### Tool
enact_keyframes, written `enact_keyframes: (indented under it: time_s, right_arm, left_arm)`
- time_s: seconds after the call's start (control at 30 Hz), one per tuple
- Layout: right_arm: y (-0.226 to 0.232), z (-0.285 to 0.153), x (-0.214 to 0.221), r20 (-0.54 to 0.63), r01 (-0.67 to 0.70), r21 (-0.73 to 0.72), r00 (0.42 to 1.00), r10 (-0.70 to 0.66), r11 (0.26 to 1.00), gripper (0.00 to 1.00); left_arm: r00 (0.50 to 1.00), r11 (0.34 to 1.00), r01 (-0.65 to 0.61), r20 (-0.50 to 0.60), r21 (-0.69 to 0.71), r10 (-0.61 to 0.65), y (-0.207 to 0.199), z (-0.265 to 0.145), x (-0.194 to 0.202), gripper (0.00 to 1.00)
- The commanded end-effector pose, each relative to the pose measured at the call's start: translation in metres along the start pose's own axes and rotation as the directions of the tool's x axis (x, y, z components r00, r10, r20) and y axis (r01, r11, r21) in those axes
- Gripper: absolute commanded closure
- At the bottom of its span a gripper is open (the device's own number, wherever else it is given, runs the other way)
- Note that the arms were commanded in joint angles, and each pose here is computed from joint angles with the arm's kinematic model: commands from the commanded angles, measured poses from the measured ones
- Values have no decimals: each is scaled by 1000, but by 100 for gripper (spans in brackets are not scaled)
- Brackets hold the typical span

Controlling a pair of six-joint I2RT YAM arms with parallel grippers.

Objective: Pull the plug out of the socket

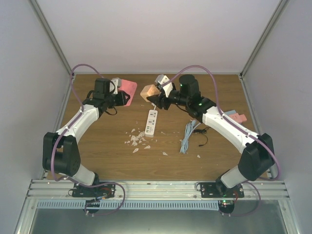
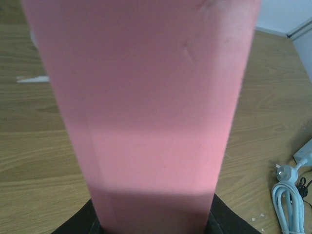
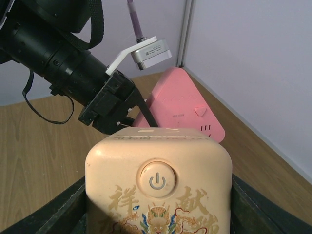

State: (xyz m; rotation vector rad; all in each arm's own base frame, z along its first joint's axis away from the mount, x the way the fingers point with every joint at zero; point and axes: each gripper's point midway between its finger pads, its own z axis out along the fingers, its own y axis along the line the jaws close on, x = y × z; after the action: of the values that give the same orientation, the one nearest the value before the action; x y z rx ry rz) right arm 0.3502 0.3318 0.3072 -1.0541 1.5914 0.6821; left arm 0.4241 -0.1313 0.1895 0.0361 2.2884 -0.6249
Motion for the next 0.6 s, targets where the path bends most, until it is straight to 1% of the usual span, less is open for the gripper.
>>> enact_keyframes:
  time_s: [0.0,0.1,0.23,0.33,0.4,0.57]
  right_arm:
    - [6,-15,-30,77,50,-24,996,-48,998,99]
    - [11,-19,-29,74,59,-69,996,-53,996,99]
    - [20,-25,-18,47,44,-174,998,-36,984,99]
    - [19,-29,-6,16,25,-193,1000,-22,981,99]
    - [18,-31,3,1,11,-202,1000,-11,979,99]
    - [20,-33,18,-18,-3,-208,1000,-1,978,99]
  left_arm:
    - [993,996,-78,93,34,74,-12,-13,-22,100]
    - [986,990,-128,112,58,121,-15,-20,-25,100]
    - [966,970,-232,136,77,220,-13,-25,-30,100]
    - [951,943,-297,136,151,277,-10,-23,-27,100]
    - [935,921,-347,140,178,325,-5,-19,-26,100]
    - [944,923,-329,95,198,316,25,0,-35,100]
